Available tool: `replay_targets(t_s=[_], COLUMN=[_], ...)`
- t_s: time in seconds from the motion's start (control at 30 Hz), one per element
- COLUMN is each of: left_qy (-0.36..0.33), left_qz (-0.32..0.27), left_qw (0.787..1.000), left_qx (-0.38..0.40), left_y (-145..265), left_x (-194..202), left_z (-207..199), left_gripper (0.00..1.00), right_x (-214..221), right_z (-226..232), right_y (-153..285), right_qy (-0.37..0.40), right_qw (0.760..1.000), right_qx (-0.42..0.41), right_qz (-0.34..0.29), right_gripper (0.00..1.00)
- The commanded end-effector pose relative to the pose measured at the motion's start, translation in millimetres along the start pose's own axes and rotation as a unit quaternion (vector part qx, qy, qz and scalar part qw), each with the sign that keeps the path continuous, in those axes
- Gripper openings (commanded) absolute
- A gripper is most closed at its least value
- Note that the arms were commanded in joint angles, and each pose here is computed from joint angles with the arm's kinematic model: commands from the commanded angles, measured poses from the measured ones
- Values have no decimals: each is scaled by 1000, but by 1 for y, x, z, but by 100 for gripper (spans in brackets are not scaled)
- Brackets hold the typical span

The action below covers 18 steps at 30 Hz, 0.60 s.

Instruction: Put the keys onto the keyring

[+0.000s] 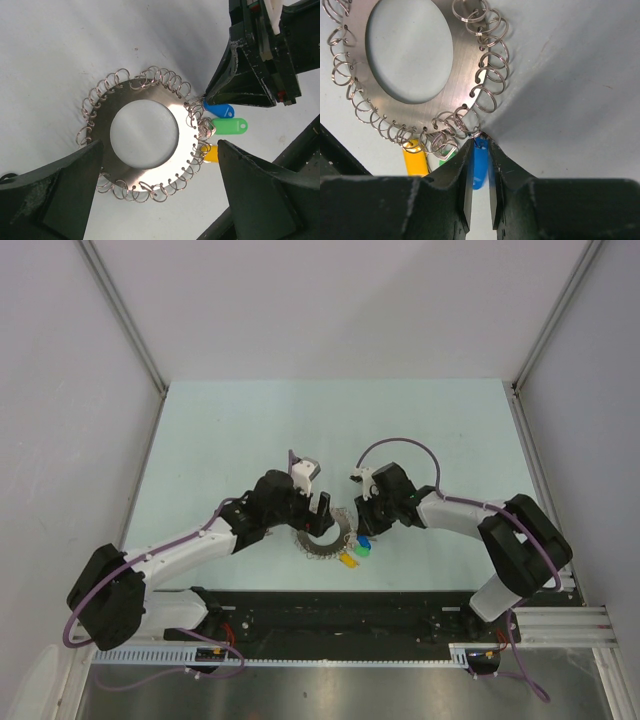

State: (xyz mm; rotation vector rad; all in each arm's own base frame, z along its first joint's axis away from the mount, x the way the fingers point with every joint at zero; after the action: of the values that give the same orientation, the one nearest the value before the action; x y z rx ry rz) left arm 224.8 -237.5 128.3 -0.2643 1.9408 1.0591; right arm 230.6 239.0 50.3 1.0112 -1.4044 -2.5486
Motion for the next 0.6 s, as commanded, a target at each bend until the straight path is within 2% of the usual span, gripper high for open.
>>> replay_targets(t_s=[0.0,0.17,0.3,0.57], left_qy=[-11,-16,-36,-124], left_qz=[-13,-19,-36,-104], left_qw=[1000,999,997,977], left_qx=[16,31,61,143], left_y=[4,3,-3,-20], left_x=[-8,-10,-8,-9], left_z=[-4,-9,-14,-29], left_gripper=[100,100,100,94], right_x=[3,1,-2,-17], right_z=[-5,-4,-2,-5], right_y=[-5,-6,-3,15], right_qy=[2,6,16,26], right_qw=[1000,1000,1000,999], right_qx=[6,2,-3,18], right_qz=[4,1,-6,-41], right_gripper=[19,12,0,0])
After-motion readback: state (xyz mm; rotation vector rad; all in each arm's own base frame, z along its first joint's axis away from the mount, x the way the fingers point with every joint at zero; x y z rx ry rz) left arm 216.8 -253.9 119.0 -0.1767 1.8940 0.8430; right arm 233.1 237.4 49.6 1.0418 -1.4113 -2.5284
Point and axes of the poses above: each gripper's point midway between its finger pads, its own y axis back along the fingers, its own z axis along the line the jaws close on, x = y × z, the point moved 3 cm from there along y, back along the fingers, and after that the axes turned 2 degrees about -y, right-handed, at the moved point
